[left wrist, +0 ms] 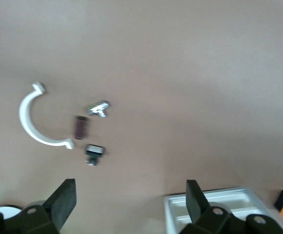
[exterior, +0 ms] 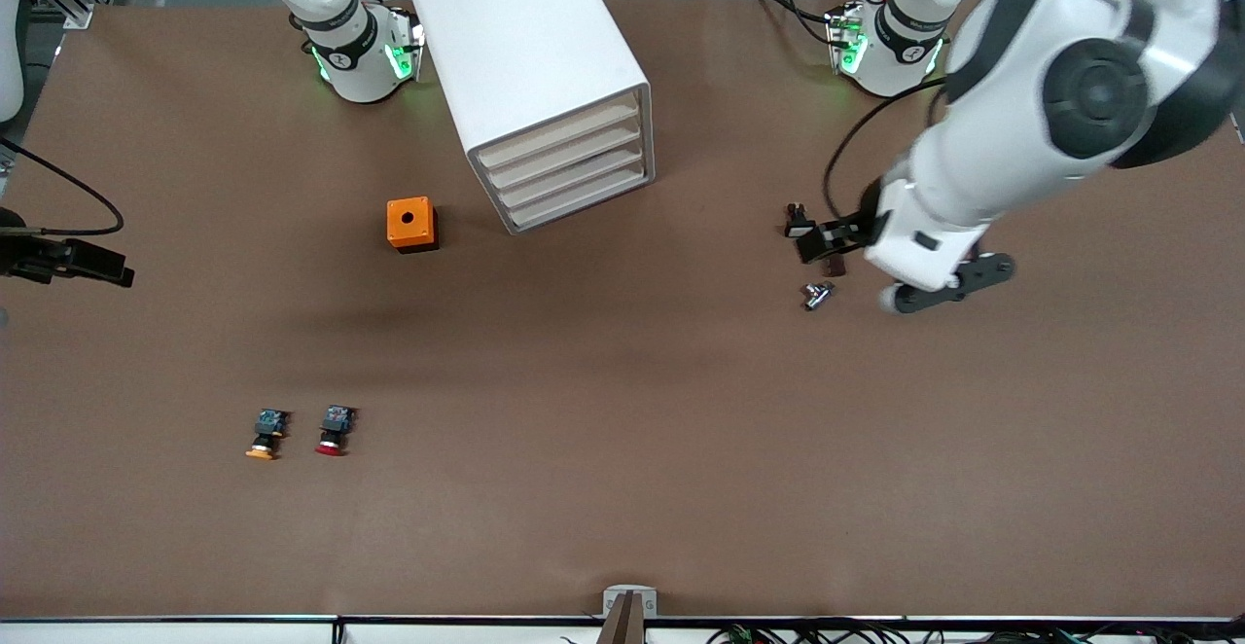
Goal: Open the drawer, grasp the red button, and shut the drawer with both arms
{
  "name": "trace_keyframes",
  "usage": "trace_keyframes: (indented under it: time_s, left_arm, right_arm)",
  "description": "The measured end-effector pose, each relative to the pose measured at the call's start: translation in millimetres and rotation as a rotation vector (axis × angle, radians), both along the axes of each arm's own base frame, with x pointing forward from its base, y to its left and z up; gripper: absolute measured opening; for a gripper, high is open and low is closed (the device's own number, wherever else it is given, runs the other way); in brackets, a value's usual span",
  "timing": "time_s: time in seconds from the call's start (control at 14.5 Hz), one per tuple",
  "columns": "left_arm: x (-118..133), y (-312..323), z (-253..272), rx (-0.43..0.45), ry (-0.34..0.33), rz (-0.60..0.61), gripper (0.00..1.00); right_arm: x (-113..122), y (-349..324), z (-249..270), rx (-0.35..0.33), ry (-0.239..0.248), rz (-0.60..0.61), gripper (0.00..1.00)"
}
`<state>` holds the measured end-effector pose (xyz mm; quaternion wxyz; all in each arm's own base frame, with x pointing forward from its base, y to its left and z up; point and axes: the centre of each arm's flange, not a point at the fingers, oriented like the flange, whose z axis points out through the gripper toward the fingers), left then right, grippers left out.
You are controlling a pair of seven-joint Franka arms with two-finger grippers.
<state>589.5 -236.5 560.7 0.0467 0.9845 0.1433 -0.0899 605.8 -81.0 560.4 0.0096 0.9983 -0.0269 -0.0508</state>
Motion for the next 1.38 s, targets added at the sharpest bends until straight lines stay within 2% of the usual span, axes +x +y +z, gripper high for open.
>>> trace_keyframes:
  time_s: [0.28, 0.62, 1.11, 1.38]
  left_arm:
    - [9.1, 62.7, 13.2, 0.020, -0.018, -0.057, 1.00]
    - [13.2, 106.2, 14.4, 0.034, -0.032, -0.157, 1.00]
    - [-21.8, 164.8, 21.4, 0.079, -0.025, -0.262, 1.00]
    - [-44.1, 199.7, 18.0, 0.077, -0.074, -0.280, 1.00]
  right_arm:
    - [-16.9, 2.9, 32.6, 0.005, -0.024, 0.002, 1.00]
    - [-32.1, 6.2, 54.2, 0.009, -0.053, 0.007, 1.00]
    - [-44.8, 14.3, 58.5, 0.017, -0.055, 0.021, 1.00]
    - [-56.2, 15.4, 60.3, 0.020, -0.075, 0.023, 1.00]
